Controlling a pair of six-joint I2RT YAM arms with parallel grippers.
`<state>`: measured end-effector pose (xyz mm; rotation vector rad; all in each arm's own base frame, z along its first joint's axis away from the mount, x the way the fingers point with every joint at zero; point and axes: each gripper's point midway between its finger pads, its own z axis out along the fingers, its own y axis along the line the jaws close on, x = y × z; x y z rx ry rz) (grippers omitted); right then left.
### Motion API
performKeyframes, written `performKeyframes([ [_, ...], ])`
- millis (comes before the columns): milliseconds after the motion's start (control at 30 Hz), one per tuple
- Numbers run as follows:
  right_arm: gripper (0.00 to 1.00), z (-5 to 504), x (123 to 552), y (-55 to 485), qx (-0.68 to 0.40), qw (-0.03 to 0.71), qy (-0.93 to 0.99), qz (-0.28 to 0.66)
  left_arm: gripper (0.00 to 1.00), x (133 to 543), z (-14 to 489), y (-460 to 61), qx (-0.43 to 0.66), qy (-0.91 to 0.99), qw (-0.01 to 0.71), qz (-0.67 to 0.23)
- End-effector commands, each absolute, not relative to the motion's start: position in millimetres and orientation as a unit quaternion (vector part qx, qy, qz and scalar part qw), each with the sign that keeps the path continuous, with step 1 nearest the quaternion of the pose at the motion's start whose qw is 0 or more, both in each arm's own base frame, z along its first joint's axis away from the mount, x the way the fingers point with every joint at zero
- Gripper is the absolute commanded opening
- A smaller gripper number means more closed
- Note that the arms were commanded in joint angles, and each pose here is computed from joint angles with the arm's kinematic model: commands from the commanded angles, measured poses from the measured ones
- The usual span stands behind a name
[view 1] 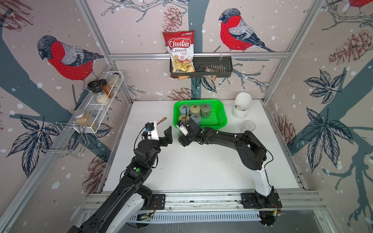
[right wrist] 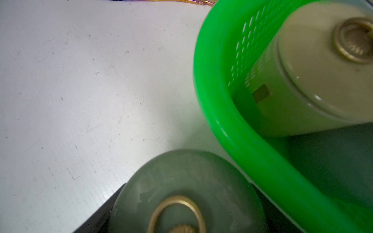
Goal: Take the tea canister out of the basket
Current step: Place the tea canister at the center of the board.
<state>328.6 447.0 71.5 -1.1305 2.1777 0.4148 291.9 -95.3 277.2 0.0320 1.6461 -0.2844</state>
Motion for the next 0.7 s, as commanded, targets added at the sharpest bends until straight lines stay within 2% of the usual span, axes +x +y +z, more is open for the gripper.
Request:
performKeyframes([
  [0, 0.59, 78, 332, 454, -0.423, 0.335, 0.823, 0.176, 0.97, 291, 278, -93, 0.012, 0.729, 0.673, -0.123],
  [100, 0.81, 79, 327, 455, -0.43, 0.332, 0.818, 0.188, 0.97, 290, 279, -92, 0.011, 0.728, 0.674, -0.123],
  [367, 1.0, 86, 324, 455, -0.429, 0.335, 0.812, 0.211, 0.97, 289, 280, -92, 0.008, 0.73, 0.672, -0.125],
  [667, 1.0, 98, 321, 453, -0.434, 0.342, 0.806, 0.212, 0.97, 290, 282, -95, 0.011, 0.73, 0.67, -0.132],
])
